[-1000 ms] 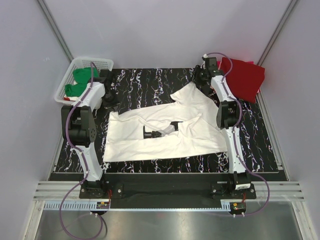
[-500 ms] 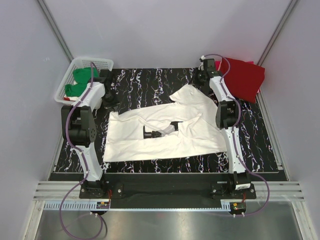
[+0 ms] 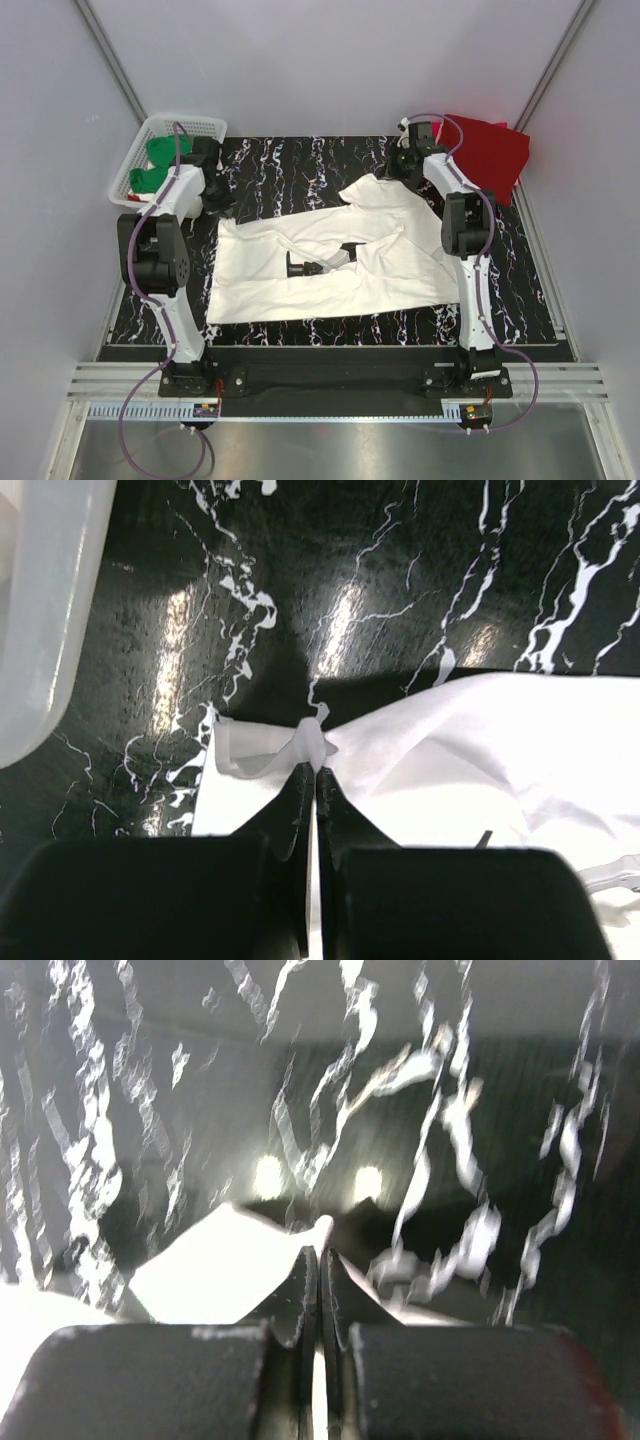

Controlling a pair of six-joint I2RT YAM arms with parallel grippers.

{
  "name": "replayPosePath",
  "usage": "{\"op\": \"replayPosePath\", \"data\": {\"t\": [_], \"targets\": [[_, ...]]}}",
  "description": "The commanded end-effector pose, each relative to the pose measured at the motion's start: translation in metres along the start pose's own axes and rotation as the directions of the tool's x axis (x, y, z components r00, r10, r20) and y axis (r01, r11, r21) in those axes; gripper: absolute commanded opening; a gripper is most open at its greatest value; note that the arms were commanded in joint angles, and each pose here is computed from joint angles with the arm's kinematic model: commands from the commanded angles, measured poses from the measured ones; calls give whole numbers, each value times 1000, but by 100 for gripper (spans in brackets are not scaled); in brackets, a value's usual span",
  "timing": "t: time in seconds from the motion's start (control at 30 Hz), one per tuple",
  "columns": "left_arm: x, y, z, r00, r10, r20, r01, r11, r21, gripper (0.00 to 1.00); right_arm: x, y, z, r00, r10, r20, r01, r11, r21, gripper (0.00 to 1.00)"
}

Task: Fold and stack the t-shirts
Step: Fold the tshirt

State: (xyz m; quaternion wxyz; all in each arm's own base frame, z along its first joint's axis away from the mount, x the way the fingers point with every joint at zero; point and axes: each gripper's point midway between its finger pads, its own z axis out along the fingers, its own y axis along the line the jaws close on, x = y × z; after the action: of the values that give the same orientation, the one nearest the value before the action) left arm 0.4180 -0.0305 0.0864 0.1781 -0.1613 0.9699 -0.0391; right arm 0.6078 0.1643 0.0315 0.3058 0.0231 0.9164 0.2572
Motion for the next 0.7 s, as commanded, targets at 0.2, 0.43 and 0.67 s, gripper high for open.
{"op": "replayPosePath", "data": {"t": [0.2, 0.43, 0.67], "targets": [[-21, -7, -20, 992, 16, 125, -23, 998, 55, 0, -46, 95, -133, 959, -131, 252, 172, 974, -149, 0], [-27, -2, -29, 985, 32, 171, -38, 999, 28, 0, -19, 102, -182, 945, -169, 280, 213, 968, -135, 0], [-32, 6, -39, 972, 5, 235, -15, 999, 38, 0, 3, 89, -207, 943, -168, 289, 206, 972, -108, 0]]}}
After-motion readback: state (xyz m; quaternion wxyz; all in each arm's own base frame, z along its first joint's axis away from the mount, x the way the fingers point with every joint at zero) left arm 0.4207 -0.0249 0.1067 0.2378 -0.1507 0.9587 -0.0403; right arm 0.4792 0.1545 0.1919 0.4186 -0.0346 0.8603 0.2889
